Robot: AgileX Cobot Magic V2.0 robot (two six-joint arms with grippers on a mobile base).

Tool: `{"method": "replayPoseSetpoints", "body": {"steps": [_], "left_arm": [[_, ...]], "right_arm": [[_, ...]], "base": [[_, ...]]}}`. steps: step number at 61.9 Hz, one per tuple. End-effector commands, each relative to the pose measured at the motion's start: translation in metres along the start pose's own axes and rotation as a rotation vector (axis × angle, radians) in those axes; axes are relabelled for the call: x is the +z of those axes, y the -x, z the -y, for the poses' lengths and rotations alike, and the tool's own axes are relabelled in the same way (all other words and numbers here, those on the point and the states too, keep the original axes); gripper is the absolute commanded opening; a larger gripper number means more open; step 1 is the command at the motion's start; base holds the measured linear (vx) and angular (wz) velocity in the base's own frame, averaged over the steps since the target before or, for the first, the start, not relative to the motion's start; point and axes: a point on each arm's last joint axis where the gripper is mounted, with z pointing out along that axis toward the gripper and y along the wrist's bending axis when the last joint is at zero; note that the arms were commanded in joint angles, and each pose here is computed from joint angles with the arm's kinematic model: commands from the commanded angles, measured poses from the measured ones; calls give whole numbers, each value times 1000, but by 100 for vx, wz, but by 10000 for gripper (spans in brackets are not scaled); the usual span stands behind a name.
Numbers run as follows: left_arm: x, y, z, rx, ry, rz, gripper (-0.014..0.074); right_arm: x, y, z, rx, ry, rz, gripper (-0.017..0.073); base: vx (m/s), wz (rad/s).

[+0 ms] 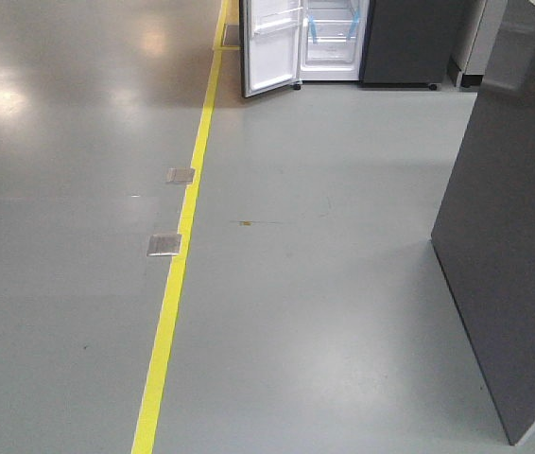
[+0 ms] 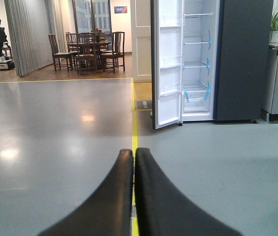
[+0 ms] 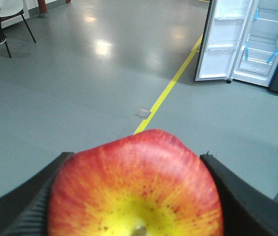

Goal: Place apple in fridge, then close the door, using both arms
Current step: 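Drive toward the open silver fridge carrying the apple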

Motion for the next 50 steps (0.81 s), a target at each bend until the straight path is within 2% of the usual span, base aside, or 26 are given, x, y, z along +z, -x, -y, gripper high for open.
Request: {"method": "replayPoseSetpoints", "body": {"steps": [1, 50], "left_arm": [[0, -2, 1, -19, -13, 54, -6], [0, -2, 1, -19, -13, 54, -6]], "right_arm": [[-12, 14, -4, -11, -18, 114, -7], [-12, 14, -4, -12, -18, 114, -7]], "base": [[22, 2], [24, 3]]}}
